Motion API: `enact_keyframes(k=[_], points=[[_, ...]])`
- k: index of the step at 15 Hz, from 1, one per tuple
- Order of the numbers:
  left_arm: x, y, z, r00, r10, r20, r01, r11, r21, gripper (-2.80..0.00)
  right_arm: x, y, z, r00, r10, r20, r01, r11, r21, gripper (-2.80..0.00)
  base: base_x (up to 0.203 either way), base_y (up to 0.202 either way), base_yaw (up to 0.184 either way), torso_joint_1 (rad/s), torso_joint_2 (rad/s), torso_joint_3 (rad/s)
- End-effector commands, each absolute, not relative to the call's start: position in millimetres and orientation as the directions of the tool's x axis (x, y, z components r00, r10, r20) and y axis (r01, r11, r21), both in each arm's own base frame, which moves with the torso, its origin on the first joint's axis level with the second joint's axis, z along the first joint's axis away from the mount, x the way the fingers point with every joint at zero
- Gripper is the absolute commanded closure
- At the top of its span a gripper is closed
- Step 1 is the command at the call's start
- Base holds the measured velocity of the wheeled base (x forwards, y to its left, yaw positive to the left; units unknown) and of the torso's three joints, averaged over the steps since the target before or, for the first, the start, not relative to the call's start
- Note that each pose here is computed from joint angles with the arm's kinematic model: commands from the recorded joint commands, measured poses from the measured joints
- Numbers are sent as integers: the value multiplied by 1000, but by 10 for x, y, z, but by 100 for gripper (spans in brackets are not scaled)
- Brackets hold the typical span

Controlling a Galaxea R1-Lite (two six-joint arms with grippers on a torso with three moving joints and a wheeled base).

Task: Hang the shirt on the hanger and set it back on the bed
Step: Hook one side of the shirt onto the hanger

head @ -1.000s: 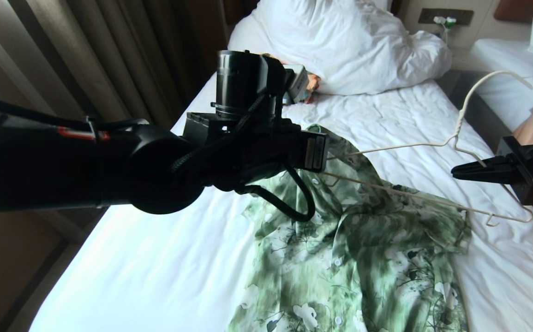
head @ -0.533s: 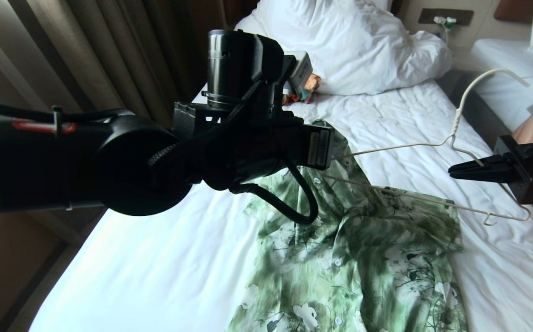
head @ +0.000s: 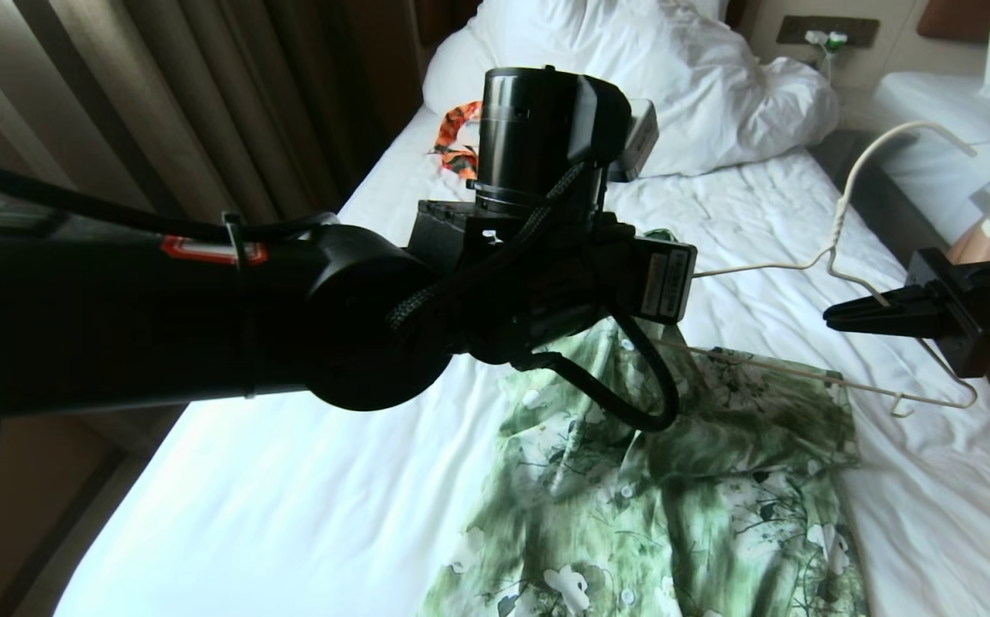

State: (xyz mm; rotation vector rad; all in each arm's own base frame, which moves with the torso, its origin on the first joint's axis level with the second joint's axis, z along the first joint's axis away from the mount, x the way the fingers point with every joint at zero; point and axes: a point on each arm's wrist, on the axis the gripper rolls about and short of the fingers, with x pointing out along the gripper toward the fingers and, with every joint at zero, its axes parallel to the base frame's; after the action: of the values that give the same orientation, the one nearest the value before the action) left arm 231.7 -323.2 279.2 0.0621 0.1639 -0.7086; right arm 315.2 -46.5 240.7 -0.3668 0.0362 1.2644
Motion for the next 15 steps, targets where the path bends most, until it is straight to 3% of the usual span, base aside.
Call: enact_keyframes(k=[1,15], points=[[2272,-3341,2714,730,-658,-185,670,743,4,0,3192,-473,2333,300,928,-222,-941,249,-230,0,0,0,0,0,0,0],[1663,-3673,2722,633,-756,-166,759,648,-54,0,3262,82,2038,78,991,-111,-988,62,-145,0,0,0,0,0,0,0]])
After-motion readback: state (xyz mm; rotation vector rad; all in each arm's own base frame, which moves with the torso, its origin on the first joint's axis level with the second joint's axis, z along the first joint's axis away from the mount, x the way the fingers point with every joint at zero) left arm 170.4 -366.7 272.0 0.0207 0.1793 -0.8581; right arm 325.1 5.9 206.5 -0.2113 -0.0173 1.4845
